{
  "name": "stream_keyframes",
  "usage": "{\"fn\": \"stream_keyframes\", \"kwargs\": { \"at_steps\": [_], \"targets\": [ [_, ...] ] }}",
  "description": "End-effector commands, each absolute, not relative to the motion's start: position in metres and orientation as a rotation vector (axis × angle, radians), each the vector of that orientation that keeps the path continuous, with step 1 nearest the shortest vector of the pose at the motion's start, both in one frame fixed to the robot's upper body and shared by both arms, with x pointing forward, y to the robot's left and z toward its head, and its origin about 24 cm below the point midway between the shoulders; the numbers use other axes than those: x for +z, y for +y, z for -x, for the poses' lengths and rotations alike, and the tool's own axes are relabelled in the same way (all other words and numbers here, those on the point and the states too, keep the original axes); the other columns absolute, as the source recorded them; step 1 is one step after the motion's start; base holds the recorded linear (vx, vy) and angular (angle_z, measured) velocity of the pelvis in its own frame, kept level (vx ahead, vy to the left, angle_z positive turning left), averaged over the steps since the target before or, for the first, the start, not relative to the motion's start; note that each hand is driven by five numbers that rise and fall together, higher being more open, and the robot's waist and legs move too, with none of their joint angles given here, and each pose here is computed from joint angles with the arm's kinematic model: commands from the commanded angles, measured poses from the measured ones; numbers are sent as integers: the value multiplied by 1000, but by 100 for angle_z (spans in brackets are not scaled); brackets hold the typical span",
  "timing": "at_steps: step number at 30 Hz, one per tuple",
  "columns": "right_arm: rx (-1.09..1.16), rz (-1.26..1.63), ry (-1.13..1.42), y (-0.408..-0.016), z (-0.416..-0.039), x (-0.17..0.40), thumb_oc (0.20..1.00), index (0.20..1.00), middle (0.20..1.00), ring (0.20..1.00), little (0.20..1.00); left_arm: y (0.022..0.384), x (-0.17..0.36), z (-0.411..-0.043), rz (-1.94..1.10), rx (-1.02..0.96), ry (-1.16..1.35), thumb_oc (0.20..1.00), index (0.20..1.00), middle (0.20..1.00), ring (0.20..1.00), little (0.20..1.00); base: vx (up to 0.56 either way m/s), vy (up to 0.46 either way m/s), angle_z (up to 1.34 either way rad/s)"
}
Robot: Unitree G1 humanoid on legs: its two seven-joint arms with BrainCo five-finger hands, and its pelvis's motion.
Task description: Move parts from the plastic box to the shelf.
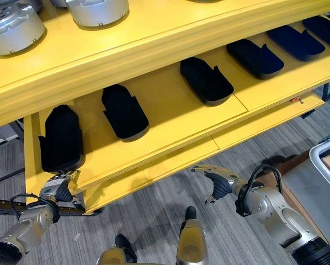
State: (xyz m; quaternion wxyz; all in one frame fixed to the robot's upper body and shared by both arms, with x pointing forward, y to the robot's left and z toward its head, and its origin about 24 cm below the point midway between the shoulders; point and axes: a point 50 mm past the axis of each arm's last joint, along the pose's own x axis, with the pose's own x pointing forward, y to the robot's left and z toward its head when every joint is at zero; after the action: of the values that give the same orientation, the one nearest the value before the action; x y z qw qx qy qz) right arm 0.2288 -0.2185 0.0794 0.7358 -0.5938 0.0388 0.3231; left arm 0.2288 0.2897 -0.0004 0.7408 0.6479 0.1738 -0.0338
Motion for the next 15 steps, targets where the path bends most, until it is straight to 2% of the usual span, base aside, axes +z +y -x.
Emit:
{"fn": "stream_keyframes", "kwargs": {
  "at_steps": [1,15],
  "targets": [
    [751,1278,-34,-197,-230,89,1000,1000,1000,1000,1000,316,17,-233,-1521,-13,406,1000,1000,1000,1000,1000,31,5,0],
    [766,1290,-30,-197,-231,90,1000,1000,1000,1000,1000,320,14,-234,-1542,6,428,1000,1000,1000,1000,1000,8,3,-1]
  ]
}}
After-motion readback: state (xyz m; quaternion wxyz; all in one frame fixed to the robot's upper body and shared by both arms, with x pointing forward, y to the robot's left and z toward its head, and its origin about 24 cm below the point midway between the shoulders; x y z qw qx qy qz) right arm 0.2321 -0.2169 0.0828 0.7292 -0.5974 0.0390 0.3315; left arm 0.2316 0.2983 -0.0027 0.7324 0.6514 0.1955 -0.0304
